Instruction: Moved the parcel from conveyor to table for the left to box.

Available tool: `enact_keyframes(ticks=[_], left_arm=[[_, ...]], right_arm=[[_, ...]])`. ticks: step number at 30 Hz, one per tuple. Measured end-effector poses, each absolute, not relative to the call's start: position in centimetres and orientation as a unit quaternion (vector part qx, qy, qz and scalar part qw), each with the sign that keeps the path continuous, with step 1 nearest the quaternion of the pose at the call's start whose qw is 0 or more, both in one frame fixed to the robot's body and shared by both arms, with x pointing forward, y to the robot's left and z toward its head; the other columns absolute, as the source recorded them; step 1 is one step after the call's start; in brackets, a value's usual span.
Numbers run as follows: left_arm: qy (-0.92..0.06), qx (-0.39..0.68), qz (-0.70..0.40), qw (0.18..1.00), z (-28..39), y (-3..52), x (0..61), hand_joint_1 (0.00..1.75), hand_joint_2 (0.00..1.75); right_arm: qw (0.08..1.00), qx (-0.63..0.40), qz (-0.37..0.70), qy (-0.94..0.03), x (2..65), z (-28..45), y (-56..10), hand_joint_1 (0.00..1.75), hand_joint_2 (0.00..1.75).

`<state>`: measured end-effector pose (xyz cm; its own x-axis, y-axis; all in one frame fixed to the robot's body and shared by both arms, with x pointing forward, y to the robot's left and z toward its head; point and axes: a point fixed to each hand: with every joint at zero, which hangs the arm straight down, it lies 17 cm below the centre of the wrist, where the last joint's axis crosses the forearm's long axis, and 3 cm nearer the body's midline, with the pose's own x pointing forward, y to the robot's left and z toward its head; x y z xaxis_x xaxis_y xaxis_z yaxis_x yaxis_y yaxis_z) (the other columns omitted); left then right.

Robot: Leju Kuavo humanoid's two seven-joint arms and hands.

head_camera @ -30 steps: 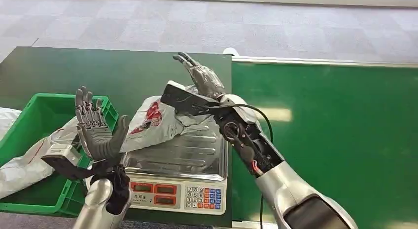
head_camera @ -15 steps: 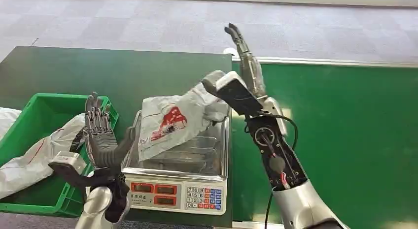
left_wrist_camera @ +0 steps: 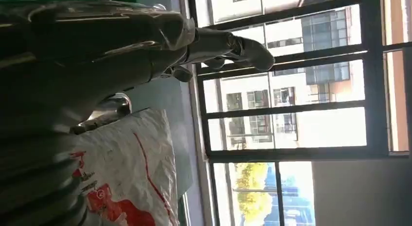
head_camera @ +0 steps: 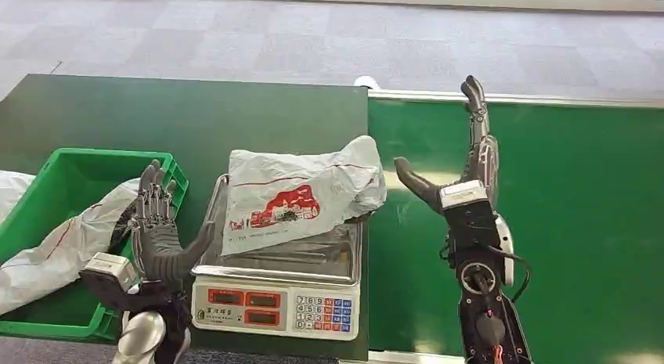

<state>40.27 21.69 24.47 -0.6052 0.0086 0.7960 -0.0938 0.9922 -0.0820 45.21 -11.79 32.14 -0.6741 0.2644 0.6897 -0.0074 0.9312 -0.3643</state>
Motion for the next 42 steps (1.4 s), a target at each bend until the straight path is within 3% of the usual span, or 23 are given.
enact_keyframes(ticks=[8, 15, 33, 42], left_arm=[[-0.897, -0.012, -0.016, 0.442, 24.0, 18.3, 39.5, 0.00, 1.75], [-0.904, 0.004, -0.103, 0.414, 25.8, 14.3, 39.8, 0.00, 1.75], [-0.906, 0.026, -0.188, 0.377, 28.5, 13.6, 42.4, 0.00, 1.75], [-0.850, 0.070, -0.290, 0.433, 24.5, 12.6, 47.6, 0.00, 1.75]], right_arm=[[0.445, -0.097, 0.122, -0.882, 41.7, 25.9, -16.5, 0.00, 1.75], [0.435, -0.135, 0.108, -0.884, 38.6, 25.2, -18.9, 0.00, 1.75], [0.462, -0.116, 0.090, -0.875, 34.7, 21.9, -21.9, 0.00, 1.75], [0.489, -0.084, 0.103, -0.862, 34.3, 20.2, -20.9, 0.00, 1.75]])
